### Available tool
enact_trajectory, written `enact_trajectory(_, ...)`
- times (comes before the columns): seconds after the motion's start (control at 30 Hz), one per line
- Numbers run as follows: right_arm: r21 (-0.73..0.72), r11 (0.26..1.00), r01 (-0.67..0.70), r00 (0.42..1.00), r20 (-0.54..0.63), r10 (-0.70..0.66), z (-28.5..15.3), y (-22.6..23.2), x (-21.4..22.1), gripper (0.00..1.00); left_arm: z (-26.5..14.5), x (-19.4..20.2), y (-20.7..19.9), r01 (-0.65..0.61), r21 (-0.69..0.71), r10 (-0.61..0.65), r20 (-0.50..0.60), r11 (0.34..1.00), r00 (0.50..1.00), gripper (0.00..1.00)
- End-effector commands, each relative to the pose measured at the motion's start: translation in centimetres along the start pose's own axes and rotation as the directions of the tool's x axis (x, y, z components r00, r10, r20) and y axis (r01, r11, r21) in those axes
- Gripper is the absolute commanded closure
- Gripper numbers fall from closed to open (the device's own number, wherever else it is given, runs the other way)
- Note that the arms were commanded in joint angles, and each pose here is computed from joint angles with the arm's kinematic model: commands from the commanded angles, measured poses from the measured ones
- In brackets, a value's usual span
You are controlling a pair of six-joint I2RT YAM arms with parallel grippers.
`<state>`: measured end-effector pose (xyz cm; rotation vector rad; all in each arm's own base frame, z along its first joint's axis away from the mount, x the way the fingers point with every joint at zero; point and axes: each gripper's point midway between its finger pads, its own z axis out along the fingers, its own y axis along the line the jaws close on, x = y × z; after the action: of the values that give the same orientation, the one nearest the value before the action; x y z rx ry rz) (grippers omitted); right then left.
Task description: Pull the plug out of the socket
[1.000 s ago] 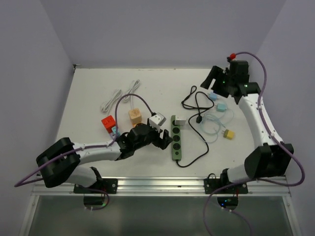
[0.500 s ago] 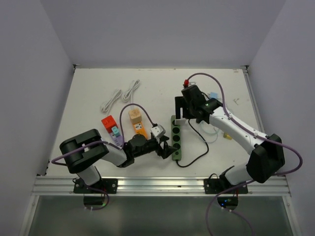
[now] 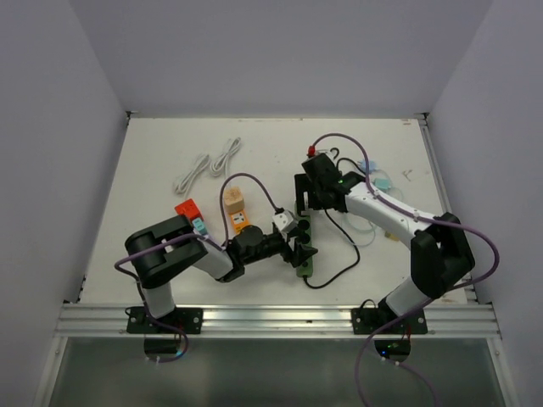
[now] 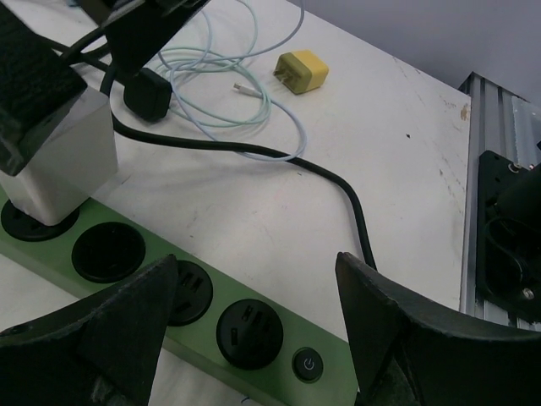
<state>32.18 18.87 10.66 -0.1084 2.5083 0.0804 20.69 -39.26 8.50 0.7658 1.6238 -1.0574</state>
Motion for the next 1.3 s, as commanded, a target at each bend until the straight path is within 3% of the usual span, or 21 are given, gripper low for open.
enact_trajectory(0.0,-0.017,1.000,-0.019,0.999,0.040,0.019,0.8,0.9,-1.1,0.14,1.3,-1.7,-0.2,-0.056,0.016,0.055,0.058,0.998,0.997,0.20)
enact_trajectory(0.3,0.008,1.000,-0.017,1.000,-0.016,0.017,3.0,1.1,0.2,0.35,1.6,-0.4,1.5,-0.027,0.015,0.026,0.052,1.000,0.998,0.20)
enact_trajectory(0.5,-0.014,1.000,-0.028,0.999,-0.025,0.027,3.1,1.7,0.3,0.55,2.4,0.0,2.9,-0.022,-0.017,0.023,0.040,1.000,0.999,0.20)
enact_trajectory(0.83,-0.122,0.991,-0.056,0.998,-0.043,0.051,2.3,3.4,0.4,0.89,1.3,2.7,3.5,0.096,-0.033,-0.095,0.010,0.995,0.995,0.21)
enact_trajectory(1.1,-0.206,0.972,-0.113,0.992,-0.073,0.100,1.9,4.3,1.3,1.00,0.3,5.0,3.1,0.199,-0.019,-0.199,-0.013,0.980,0.980,0.22)
enact_trajectory(1.27,-0.291,0.933,-0.211,0.977,-0.101,0.190,1.6,3.8,1.1,1.00,-0.2,6.0,3.6,0.213,-0.052,-0.214,-0.035,0.976,0.976,0.23)
